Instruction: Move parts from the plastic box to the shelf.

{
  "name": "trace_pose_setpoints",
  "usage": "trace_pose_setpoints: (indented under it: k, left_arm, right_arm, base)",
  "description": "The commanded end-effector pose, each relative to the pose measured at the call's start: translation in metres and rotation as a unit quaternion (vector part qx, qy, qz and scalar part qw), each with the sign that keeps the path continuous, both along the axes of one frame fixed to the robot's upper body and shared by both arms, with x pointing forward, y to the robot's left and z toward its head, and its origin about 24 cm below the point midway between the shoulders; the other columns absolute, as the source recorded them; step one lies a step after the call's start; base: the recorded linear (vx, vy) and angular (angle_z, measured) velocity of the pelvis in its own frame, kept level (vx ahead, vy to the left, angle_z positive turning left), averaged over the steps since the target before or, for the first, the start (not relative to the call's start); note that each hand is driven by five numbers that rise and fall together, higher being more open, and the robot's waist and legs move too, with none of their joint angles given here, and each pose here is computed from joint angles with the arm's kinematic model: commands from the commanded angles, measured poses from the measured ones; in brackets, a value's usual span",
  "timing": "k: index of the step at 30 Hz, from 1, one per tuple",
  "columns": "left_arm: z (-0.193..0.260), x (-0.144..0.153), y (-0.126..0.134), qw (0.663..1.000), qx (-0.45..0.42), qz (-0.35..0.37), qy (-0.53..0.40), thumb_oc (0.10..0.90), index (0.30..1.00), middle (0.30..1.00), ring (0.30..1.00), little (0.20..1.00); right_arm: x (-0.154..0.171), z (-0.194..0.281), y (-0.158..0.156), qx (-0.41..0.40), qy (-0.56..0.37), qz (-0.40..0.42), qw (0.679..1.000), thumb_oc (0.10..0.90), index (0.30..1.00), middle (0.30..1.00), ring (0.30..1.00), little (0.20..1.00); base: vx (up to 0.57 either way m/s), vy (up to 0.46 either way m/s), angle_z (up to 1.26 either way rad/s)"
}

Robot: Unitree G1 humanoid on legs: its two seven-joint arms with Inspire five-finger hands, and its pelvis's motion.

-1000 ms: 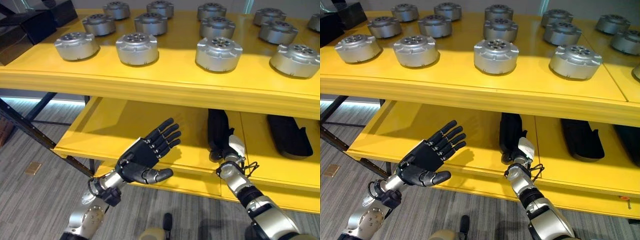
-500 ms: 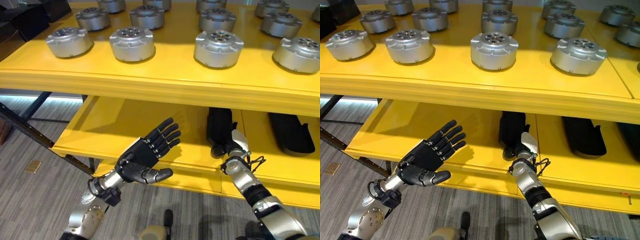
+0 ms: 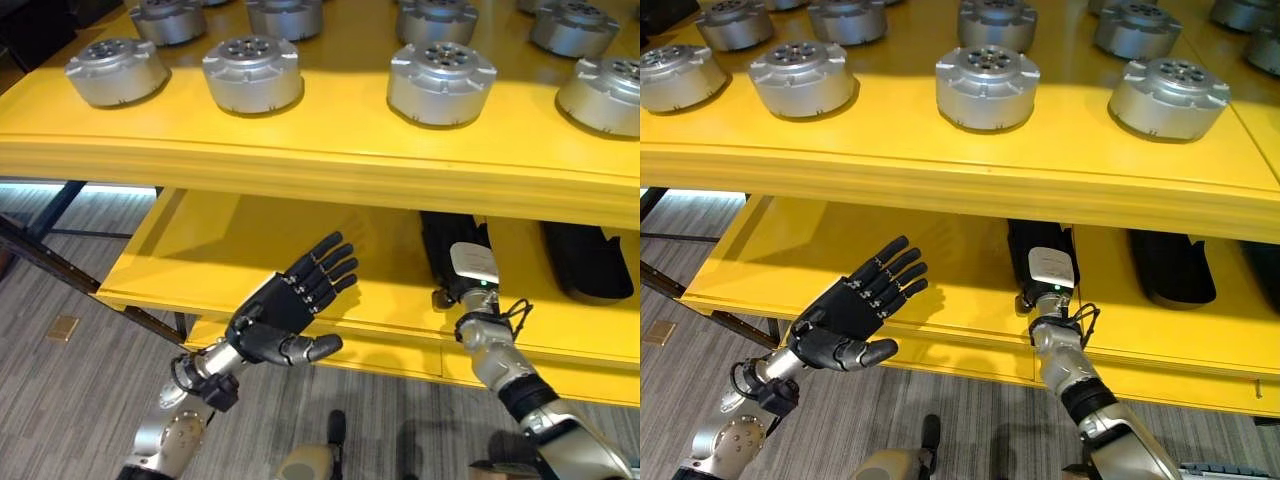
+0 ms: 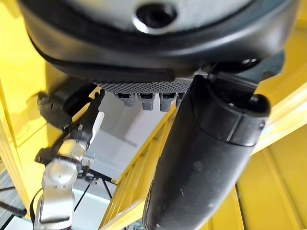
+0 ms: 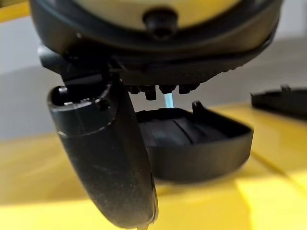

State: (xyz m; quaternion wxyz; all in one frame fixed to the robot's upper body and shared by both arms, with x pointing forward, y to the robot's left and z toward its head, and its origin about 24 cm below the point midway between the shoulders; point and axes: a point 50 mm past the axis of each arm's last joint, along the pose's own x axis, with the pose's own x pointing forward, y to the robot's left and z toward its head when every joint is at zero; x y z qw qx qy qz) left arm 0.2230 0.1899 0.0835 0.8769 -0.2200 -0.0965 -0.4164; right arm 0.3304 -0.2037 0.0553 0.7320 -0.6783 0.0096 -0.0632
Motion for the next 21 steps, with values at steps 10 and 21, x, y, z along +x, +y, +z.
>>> trace_pose_setpoints:
  k: [10, 21]
  left_arm:
    - [0.05, -0.001, -0.001, 0.989, -0.04, -0.011, -0.141, 0.9, 1.0, 1.0, 1.0, 1.0]
    - [0.047, -0.002, -0.001, 0.99, -0.04, -0.011, -0.136, 0.9, 1.0, 1.0, 1.0, 1.0]
  right_arm:
    - [0.013, 0.058, -0.007, -0.104, -0.085, 0.024, 0.991, 0.9, 1.0, 1.0, 1.0, 1.0]
    - [0.011, 0.041, -0.013, -0.067, -0.02, 0.014, 0.997, 0.9, 1.0, 1.0, 1.0, 1.0]
  base:
    - [0.0, 0.0, 0.0]
    - [0.0, 0.0, 0.0]
